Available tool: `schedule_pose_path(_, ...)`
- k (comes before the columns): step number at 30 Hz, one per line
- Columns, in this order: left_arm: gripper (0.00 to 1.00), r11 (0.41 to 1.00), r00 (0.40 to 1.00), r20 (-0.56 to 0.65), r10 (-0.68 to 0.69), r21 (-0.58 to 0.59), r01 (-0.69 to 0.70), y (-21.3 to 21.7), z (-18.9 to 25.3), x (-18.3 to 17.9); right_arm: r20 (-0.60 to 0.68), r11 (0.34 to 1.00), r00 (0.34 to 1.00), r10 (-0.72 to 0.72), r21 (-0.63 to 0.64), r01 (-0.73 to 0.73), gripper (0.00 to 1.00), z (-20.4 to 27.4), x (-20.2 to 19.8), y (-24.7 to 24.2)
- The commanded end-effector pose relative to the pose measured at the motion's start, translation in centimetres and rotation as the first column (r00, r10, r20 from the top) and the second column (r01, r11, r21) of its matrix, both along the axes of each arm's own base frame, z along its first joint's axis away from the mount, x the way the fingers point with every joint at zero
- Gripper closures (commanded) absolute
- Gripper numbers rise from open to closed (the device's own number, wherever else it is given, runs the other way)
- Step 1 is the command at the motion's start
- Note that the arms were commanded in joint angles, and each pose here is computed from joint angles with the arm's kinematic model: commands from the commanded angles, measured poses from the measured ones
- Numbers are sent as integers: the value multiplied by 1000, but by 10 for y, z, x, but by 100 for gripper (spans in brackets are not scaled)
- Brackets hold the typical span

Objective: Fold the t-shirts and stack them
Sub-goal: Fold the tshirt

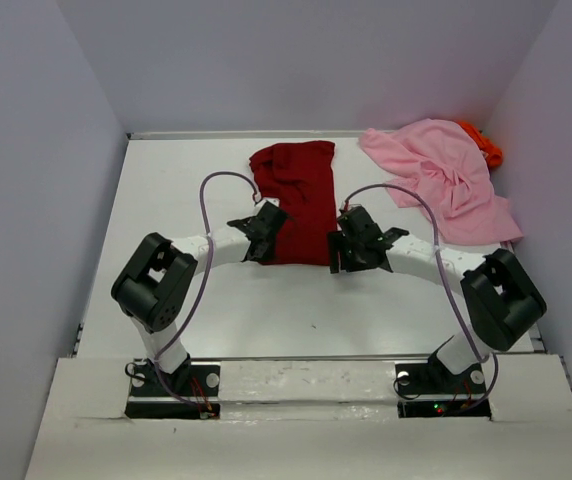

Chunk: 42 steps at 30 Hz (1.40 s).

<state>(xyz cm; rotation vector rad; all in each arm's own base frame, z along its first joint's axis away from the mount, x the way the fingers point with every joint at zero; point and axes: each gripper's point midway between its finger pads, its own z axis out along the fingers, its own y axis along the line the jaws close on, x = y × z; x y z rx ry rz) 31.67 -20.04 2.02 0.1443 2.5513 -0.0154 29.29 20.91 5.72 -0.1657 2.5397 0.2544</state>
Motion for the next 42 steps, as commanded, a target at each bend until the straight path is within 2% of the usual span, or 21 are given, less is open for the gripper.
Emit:
schedule_pose_path(1,100,998,990,-134,-34,41,40,8,-13,-31,-37,1000,999,-18,16,19,29,-18,-6,-2)
schedule_pose_path(11,100,999,992,-123,-37,33,42,5,-6,-27,-66,999,998,-4,44,7,30,-37,-5,8)
schedule_pose_path(19,100,998,992,-120,-40,36,44,6,-5,-28,-44,997,999,14,70,-11,30,-27,-1,15)
schedule_pose_path(34,100,999,993,-108,-47,19,50,2,1,-26,-69,998,997,28,62,-24,32,-48,25,36)
schedule_pose_path(35,100,998,993,-106,-47,26,50,3,1,-26,-72,997,997,32,70,-27,34,-47,25,38)
schedule_pose_path(39,100,998,994,-105,-41,46,46,6,0,-25,-74,997,997,33,75,-27,61,-47,24,39)
schedule_pose_path(40,100,998,993,-107,-42,49,47,6,-2,-24,-75,997,997,32,73,-26,73,-48,24,38)
schedule_pose_path(41,100,998,993,-110,-40,50,46,6,-3,-25,-77,997,997,31,68,-26,81,-48,23,37)
schedule_pose_path(42,100,998,993,-108,-43,48,48,5,-3,-24,-76,998,997,30,64,-25,98,-48,23,36)
